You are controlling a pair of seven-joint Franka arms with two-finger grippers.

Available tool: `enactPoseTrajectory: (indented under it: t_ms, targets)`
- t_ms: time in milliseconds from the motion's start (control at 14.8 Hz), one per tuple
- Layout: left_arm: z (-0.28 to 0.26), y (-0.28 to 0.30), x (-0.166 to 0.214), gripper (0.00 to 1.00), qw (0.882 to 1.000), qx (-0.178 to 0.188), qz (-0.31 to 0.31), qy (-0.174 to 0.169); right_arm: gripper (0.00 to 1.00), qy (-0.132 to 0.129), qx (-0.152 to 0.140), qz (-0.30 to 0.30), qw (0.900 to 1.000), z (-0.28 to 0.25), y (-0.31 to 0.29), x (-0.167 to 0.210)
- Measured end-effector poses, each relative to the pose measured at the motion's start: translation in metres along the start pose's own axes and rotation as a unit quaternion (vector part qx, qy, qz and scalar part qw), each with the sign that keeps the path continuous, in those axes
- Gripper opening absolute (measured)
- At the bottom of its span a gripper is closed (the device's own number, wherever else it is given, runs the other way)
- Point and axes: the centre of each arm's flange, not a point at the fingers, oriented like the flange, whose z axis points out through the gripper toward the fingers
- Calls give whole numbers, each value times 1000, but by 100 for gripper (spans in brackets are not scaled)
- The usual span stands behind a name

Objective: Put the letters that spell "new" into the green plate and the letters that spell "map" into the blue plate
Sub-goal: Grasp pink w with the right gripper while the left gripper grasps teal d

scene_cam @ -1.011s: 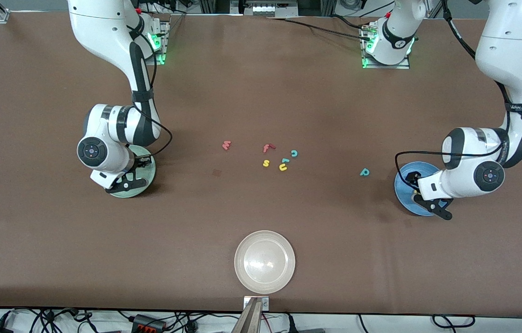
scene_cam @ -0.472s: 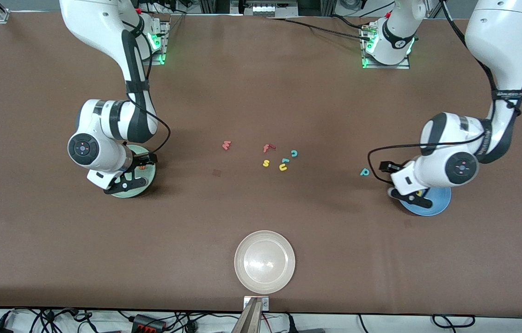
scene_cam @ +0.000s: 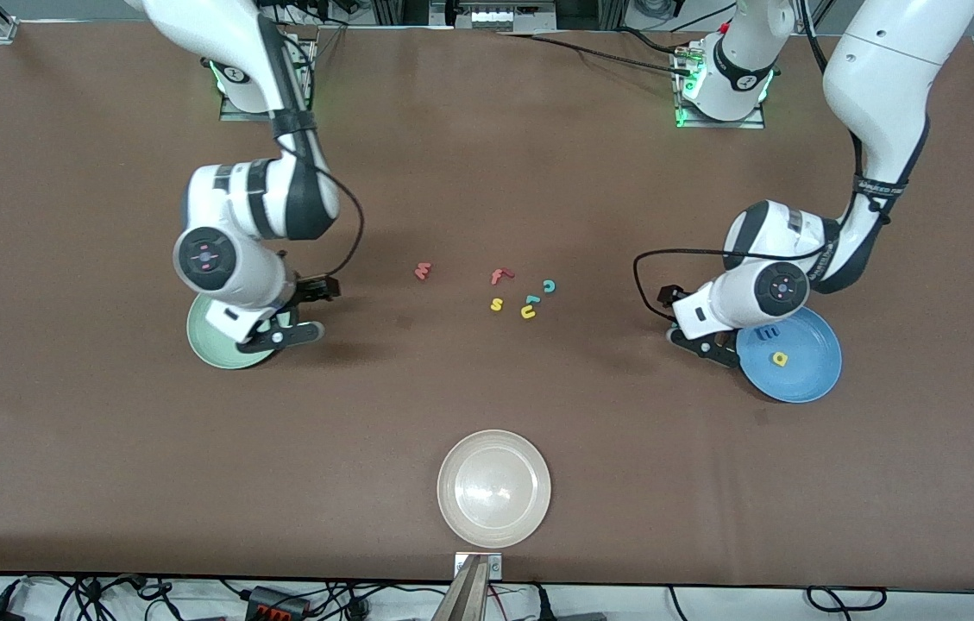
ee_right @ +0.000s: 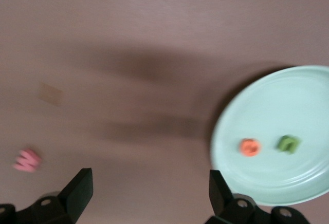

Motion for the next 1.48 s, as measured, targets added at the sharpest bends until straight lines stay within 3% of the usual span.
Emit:
enactPoseTrajectory:
  t_ms: [202,337,404,674,809,876,1011,1146,1483]
  targets:
    - [4,10,3,97,998,42,48,7,100,10,24,49,998,10,-51,-8]
    - [4,10,4,81,996,60,66,12,100,16,32,78,996,23,-74,-11]
    - [5,10,5,72,996,63,70,12,100,21,28,95,995,31,-84,-12]
    - [11,10,6,62,995,61,72,15,100,42,2,161,986,69,-126,-22]
    - [11,8,7,43,995,61,72,18,100,35,0,189,981,90,-148,-32]
    - [11,8,7,43,995,61,71,19,100,33,-1,201,979,97,-155,-36]
    - [9,6,7,29,995,61,70,21,100,29,-2,222,975,104,-164,-41]
    - [9,6,7,28,995,61,70,21,100,28,-2,232,972,105,-169,-44]
    - [-25,-6,11,28,996,75,57,3,85,15,22,250,968,107,-181,-50]
